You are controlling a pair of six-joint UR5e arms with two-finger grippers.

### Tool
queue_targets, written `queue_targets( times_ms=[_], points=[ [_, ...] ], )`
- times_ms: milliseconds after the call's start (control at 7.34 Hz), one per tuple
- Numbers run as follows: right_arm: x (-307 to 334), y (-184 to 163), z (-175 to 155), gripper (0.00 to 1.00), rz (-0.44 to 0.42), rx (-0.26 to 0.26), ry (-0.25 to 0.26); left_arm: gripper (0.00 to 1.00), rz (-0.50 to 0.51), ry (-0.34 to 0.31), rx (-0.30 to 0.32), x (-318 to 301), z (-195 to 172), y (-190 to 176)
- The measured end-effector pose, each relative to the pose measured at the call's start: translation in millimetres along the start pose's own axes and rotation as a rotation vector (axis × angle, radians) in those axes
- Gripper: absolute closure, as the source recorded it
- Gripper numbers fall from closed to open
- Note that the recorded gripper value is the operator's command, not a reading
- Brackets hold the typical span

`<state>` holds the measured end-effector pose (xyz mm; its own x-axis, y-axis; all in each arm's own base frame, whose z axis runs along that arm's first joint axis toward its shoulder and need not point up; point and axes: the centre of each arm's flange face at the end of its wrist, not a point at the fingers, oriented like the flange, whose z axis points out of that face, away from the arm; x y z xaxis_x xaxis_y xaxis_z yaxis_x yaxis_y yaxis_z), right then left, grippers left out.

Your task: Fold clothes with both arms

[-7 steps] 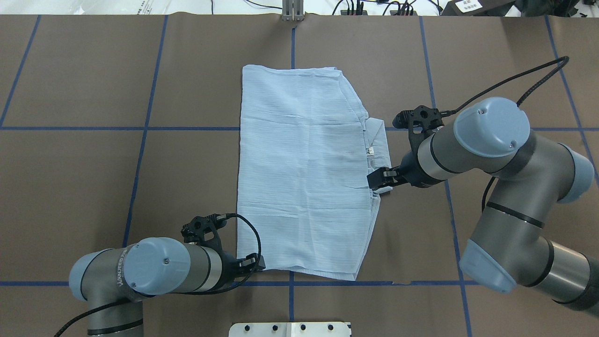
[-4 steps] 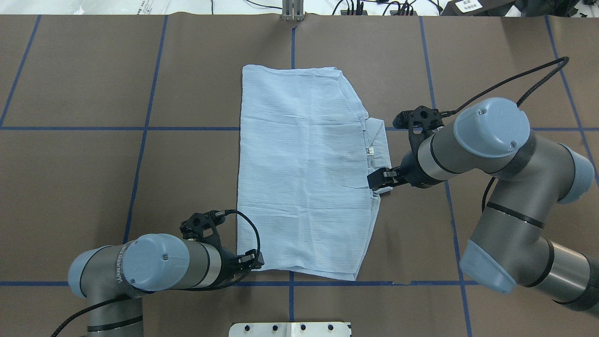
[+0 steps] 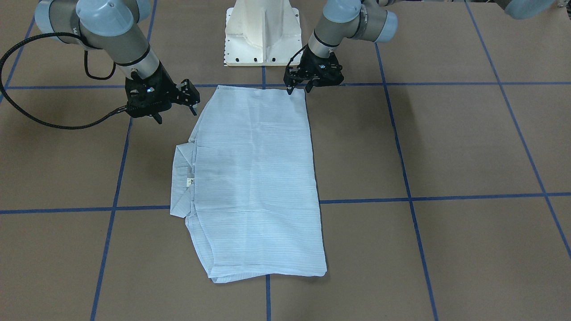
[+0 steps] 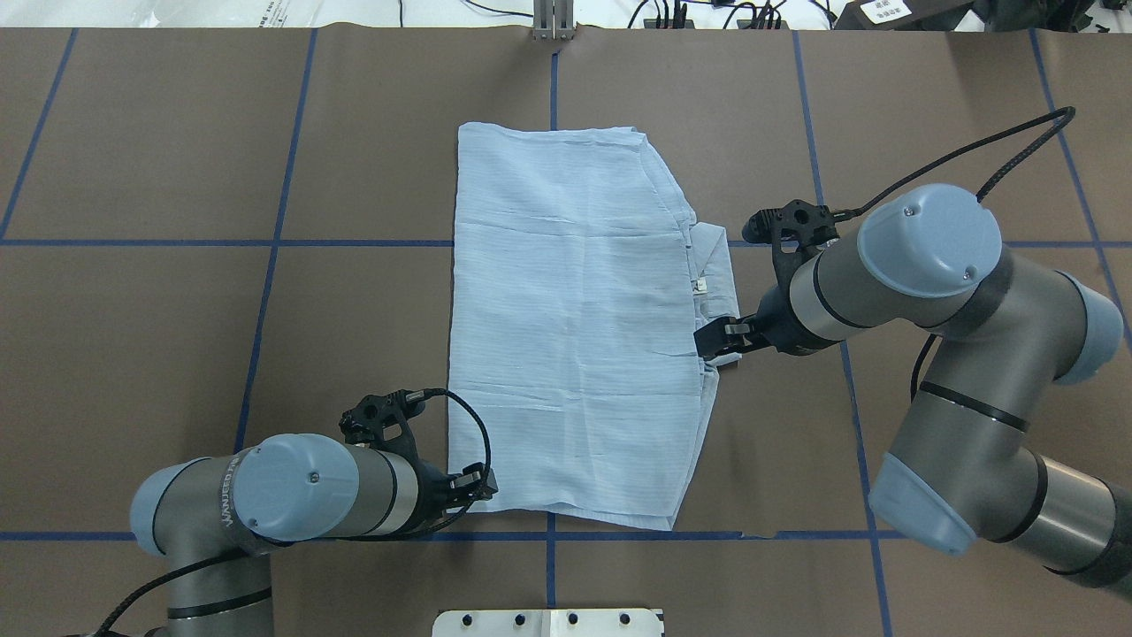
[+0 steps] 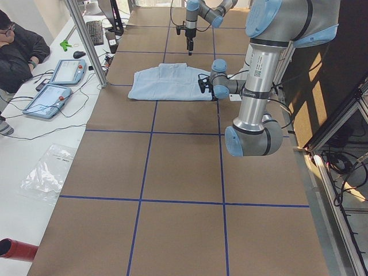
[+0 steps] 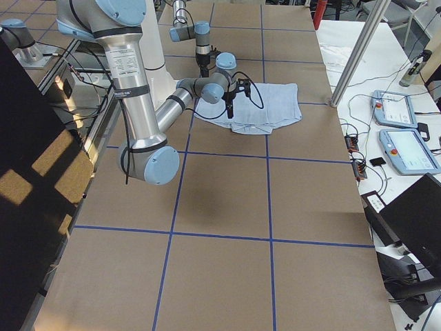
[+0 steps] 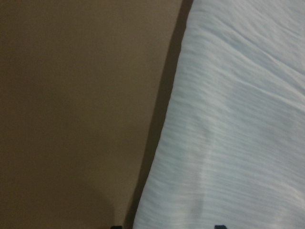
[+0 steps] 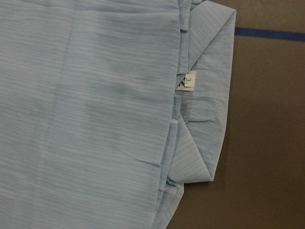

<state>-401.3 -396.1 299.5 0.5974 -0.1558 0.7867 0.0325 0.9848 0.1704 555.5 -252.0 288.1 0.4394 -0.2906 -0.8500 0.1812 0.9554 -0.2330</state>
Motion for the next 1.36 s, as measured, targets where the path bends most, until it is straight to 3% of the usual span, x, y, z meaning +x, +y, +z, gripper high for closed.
queue_targets(
  times_ms=[545,954,1226,1362],
  points=[
    [-0.3,0.5,-2.0,0.0,-0.001,0.002,-0.003,0.4,-0.001,-0.002,0.0,0.0,1.4,-0.4],
    [0.3,0.6,-2.0,0.0,0.0,0.002,-0.002,0.41,-0.001,-0.002,0.001,2.0,3.2,-0.4],
    [0.7,0.4,-2.0,0.0,0.0,0.002,-0.001,0.54,-0.001,-0.002,0.001,4.7,5.1,-0.2],
    [0.9,0.2,-2.2,0.0,0.0,0.002,-0.001,0.67,-0.001,-0.001,0.001,5.6,5.0,-0.3]
  ],
)
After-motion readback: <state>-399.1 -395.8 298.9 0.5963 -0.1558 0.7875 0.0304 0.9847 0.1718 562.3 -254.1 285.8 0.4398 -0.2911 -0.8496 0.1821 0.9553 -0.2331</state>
